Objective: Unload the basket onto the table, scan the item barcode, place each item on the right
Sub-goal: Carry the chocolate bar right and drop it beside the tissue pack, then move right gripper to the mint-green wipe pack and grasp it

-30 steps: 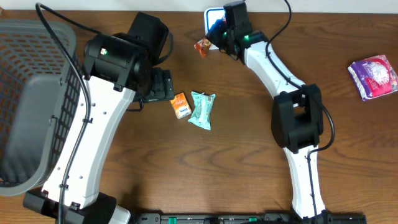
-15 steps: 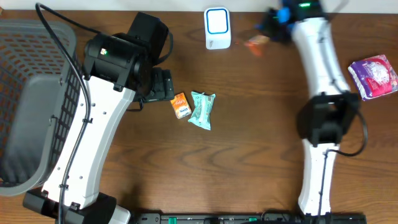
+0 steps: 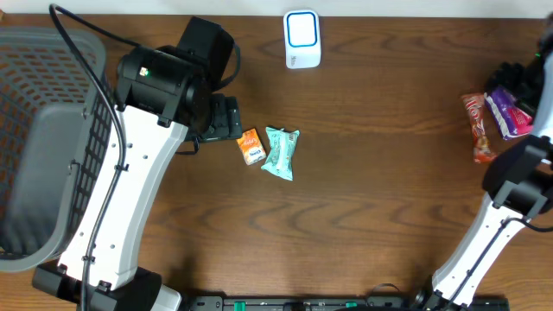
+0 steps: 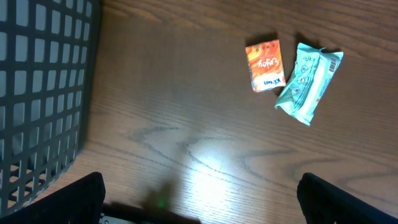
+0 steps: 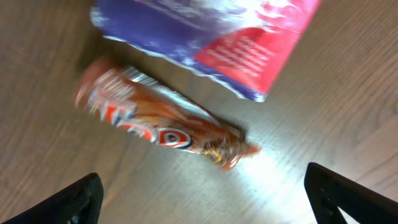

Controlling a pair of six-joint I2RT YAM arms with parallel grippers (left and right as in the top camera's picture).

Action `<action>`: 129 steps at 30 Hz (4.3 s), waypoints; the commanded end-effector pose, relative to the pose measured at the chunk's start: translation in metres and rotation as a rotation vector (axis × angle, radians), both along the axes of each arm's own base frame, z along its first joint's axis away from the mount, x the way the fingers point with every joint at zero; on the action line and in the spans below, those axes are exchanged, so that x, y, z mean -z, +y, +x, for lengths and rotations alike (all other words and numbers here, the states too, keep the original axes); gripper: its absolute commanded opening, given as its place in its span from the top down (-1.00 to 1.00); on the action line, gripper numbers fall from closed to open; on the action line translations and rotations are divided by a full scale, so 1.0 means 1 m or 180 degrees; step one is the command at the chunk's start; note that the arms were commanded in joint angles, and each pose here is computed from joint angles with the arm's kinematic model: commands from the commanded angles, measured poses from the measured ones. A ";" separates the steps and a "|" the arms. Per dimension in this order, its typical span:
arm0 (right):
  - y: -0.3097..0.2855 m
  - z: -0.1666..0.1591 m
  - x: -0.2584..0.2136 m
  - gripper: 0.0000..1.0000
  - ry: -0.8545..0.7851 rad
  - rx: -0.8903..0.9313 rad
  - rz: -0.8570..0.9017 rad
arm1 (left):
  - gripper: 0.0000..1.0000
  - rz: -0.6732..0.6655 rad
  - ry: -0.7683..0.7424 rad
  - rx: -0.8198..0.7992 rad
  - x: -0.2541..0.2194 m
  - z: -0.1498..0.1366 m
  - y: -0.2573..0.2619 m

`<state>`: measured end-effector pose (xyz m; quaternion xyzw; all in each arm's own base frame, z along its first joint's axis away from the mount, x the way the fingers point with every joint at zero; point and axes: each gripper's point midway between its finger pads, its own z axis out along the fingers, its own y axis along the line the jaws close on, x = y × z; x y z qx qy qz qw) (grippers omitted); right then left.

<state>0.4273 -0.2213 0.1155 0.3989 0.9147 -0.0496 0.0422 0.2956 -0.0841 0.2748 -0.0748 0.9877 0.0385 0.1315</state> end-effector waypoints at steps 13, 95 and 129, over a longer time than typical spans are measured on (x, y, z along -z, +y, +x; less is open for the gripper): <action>0.065 0.017 -0.005 -0.29 -0.0215 -0.0779 0.0679 | -0.96 0.0049 0.0118 -0.0022 0.000 -0.010 0.005; 0.361 -0.025 0.047 -0.99 0.0146 -0.2369 0.1332 | -0.96 0.0049 0.0118 -0.0022 0.000 -0.010 0.005; 0.377 -0.076 0.090 -0.23 0.0711 -0.2639 -0.0491 | -0.96 0.0049 0.0118 -0.0022 0.000 -0.010 0.005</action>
